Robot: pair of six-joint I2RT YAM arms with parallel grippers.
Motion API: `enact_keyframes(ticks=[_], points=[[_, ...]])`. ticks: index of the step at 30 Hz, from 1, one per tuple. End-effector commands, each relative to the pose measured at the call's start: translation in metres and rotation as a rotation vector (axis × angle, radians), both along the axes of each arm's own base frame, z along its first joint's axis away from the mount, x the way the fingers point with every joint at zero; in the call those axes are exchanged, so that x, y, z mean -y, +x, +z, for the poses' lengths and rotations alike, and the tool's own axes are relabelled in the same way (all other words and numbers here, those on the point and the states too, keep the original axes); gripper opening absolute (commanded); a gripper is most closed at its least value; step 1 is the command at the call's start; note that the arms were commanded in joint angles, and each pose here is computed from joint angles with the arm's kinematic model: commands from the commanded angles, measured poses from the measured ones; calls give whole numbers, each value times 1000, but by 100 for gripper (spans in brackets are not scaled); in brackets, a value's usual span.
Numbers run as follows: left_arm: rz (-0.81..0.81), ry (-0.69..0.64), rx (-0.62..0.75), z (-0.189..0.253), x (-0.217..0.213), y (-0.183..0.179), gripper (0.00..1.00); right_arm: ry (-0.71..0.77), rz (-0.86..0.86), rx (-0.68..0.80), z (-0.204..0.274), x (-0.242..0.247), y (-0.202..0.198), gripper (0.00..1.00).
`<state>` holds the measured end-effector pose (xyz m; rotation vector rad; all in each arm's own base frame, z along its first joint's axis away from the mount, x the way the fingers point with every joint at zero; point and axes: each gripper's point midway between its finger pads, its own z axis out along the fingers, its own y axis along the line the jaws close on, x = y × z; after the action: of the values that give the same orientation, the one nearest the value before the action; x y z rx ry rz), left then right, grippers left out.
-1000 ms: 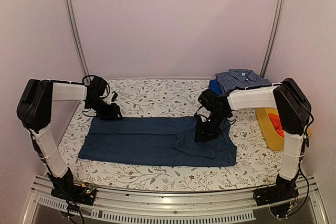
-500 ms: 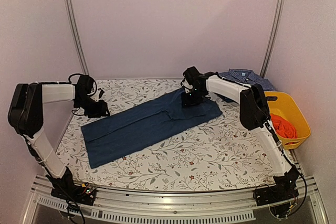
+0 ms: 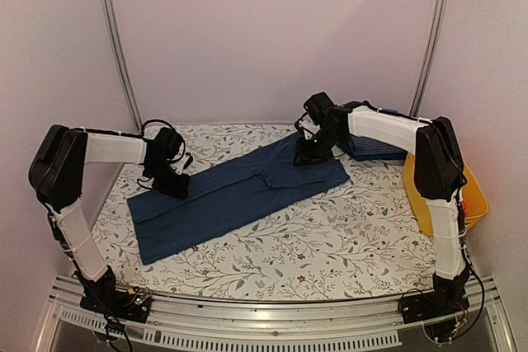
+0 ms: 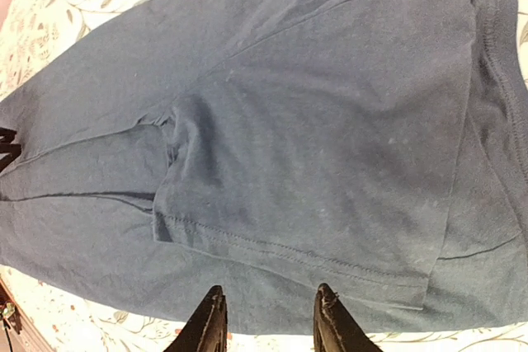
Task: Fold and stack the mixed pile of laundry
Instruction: Rotate the rectangle-folded T-shirt at the center of the board.
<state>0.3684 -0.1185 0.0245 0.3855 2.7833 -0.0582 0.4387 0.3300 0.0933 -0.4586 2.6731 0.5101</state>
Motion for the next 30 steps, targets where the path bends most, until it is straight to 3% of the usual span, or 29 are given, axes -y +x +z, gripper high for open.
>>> enact_keyframes(ticks=[1,10,19,25,30], points=[[-9,133,-28,-11,-8,0,29,19,16,-128,-28,-9,-33,33],[8,120,-21,-2,-3,-11,26,-77,8,-181,-82,0,-48,26],[-118,155,-19,6,20,-38,18,-231,-54,-113,-126,43,13,19],[-168,233,-71,-10,31,-60,12,-221,-59,47,-94,44,77,18],[-254,315,-119,-34,43,-80,9,-201,-28,118,-71,37,90,22]])
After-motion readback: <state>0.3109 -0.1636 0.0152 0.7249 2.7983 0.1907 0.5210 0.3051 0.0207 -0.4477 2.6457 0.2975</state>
